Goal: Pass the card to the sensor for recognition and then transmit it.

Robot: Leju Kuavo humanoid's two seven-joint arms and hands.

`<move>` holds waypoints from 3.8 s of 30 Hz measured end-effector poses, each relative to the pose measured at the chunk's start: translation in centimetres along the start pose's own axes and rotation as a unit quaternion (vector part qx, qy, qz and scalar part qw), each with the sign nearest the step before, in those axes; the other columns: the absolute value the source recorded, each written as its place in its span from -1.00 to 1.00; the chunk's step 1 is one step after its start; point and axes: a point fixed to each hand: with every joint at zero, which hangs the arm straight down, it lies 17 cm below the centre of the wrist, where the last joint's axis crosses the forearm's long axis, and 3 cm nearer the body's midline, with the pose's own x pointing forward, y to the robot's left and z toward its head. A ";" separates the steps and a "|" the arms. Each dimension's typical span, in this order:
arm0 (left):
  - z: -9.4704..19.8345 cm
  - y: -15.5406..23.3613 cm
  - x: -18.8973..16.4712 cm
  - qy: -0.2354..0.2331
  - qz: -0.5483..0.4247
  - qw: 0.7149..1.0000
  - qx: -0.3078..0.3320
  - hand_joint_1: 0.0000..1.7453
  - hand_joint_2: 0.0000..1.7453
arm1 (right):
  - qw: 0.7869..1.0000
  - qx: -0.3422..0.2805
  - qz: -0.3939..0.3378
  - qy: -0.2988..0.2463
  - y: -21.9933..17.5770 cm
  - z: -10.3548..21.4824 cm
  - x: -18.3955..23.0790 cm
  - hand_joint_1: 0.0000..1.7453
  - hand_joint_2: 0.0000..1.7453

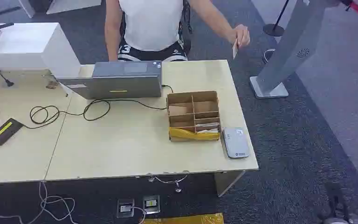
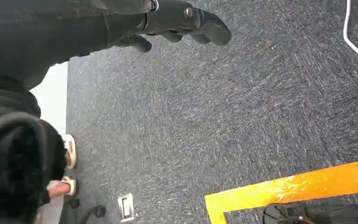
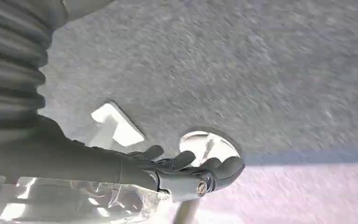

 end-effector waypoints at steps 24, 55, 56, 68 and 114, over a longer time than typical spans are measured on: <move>0.1 0.1 0.9 -0.020 -0.010 1.000 0.004 -1.00 -1.00 | 0.985 -0.156 -0.004 -0.074 -20.8 -1.8 16.3 -1.00 1.00; 0.1 0.2 2.2 -0.053 -0.044 0.998 0.010 -1.00 -1.00 | 0.834 -0.400 0.069 -0.374 -36.9 18.2 43.9 -1.00 1.00; 0.1 0.3 2.3 -0.054 -0.045 0.997 0.010 -1.00 -1.00 | 0.839 -0.383 0.082 -0.377 -35.2 17.9 44.1 -1.00 1.00; -0.2 0.9 2.8 -0.062 -0.058 0.996 0.015 -1.00 -1.00 | 0.846 -0.384 0.078 -0.361 -33.2 22.7 41.7 -1.00 1.00; -0.2 0.8 5.2 -0.082 -0.101 0.991 0.005 -1.00 -1.00 | 0.623 -0.306 0.078 -0.716 -14.2 54.5 47.5 -1.00 1.00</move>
